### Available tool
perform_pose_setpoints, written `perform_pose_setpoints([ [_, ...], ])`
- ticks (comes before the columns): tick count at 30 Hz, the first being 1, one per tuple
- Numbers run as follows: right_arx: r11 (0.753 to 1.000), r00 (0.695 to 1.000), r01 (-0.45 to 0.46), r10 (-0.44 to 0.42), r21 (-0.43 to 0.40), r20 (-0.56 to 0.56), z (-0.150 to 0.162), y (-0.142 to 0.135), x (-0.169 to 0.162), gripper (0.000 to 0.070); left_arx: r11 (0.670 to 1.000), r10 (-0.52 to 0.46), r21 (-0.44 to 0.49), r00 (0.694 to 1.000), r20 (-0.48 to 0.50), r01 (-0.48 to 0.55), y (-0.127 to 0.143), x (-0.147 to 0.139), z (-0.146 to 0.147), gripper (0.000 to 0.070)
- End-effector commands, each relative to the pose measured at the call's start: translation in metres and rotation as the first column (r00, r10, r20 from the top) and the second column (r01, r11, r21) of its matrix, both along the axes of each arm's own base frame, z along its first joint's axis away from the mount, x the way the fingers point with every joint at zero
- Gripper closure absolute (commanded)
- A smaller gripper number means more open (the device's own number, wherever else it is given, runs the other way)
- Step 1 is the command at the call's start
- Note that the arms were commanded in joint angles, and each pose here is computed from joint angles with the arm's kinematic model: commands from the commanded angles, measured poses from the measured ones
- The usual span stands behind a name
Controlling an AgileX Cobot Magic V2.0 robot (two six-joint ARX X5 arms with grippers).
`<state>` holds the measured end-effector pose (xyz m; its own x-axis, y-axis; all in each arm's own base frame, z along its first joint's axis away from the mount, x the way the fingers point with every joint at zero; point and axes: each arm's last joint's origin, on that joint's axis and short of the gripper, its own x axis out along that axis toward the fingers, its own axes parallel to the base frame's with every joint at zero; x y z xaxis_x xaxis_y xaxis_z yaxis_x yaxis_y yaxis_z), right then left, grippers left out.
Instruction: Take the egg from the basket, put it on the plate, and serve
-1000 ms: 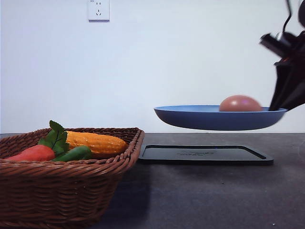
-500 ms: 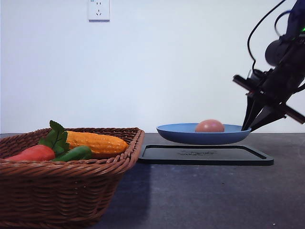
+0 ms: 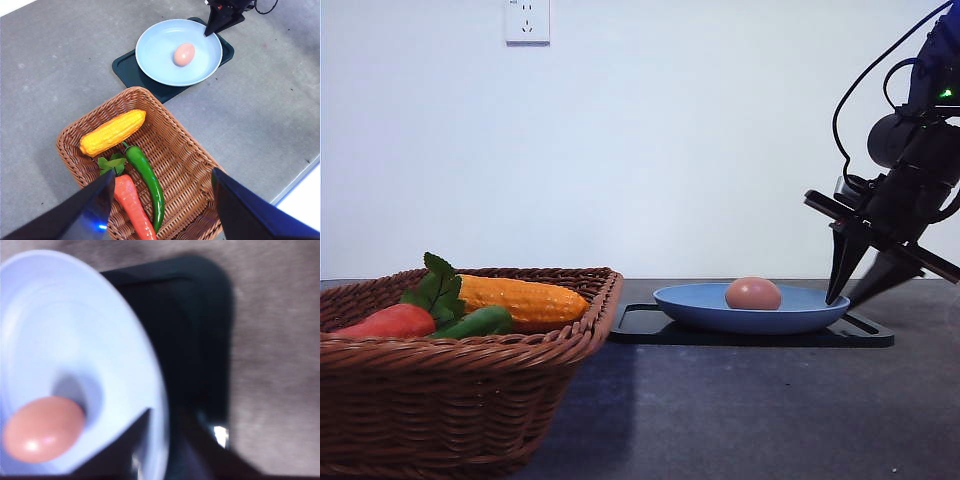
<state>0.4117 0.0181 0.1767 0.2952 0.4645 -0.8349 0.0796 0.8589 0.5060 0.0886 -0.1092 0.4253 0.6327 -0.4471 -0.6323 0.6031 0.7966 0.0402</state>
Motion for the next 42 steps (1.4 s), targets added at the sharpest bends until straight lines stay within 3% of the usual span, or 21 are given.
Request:
perform_pose_setpoints([
  [1,1.0,1.0,-0.006,0.006,-0.012,0.005,-0.004,-0.001,0.006,0.041,1.0,0.003,-0.019,1.0,0.008,-0.003,-0.002,0.0,0.004,0.0324],
  [6,1.0,0.999,-0.014,0.015,-0.014,0.041,0.008,-0.004,0.004,0.0407,1.0,0.003,-0.023,1.0,0.011,-0.003,-0.003,0.001,0.004,0.0325],
  [13,1.0,0.998,-0.008,0.009,-0.022,0.057,0.058,-0.012,-0.023,0.0425,1.0,-0.013,-0.021,0.999,0.039,0.014,-0.009,0.005,0.005,0.0346],
  [17,0.999,0.995,-0.035,0.038,-0.033,0.088,0.094,-0.008,-0.048,0.0519,0.999,0.004,0.031,0.998,0.065,-0.006,-0.018,0.014,0.002,0.0454],
  [21,0.985,0.977,-0.142,0.156,-0.102,0.144,0.129,0.011,-0.079,0.0634,0.992,0.038,0.12,0.996,0.086,-0.048,-0.026,0.028,-0.005,0.0677],
  [24,0.959,0.956,-0.185,0.227,-0.215,0.187,0.151,0.029,-0.106,0.07,0.985,0.063,0.156,0.995,0.079,-0.074,-0.03,0.041,-0.01,0.07],
  [26,0.941,0.939,-0.185,0.255,-0.284,0.231,0.163,0.04,-0.125,0.07,0.981,0.099,0.157,0.992,0.082,-0.111,-0.028,0.05,-0.012,0.07],
  [29,0.916,0.897,-0.174,0.299,-0.362,0.326,0.174,0.055,-0.155,0.07,0.972,0.169,0.149,0.982,0.086,-0.181,-0.02,0.061,-0.016,0.07],
  [32,0.904,0.83,-0.166,0.343,-0.394,0.439,0.174,0.067,-0.186,0.07,0.963,0.229,0.127,0.969,0.092,-0.24,-0.007,0.065,-0.023,0.07],
  [37,0.908,0.694,-0.138,0.374,-0.396,0.615,0.158,0.074,-0.234,0.07,0.957,0.285,0.008,0.949,0.133,-0.289,0.015,0.058,-0.049,0.07],
  [42,0.916,0.606,-0.044,0.342,-0.4,0.718,0.132,0.069,-0.265,0.07,0.942,0.333,-0.115,0.922,0.197,-0.316,0.031,0.043,-0.088,0.07],
])
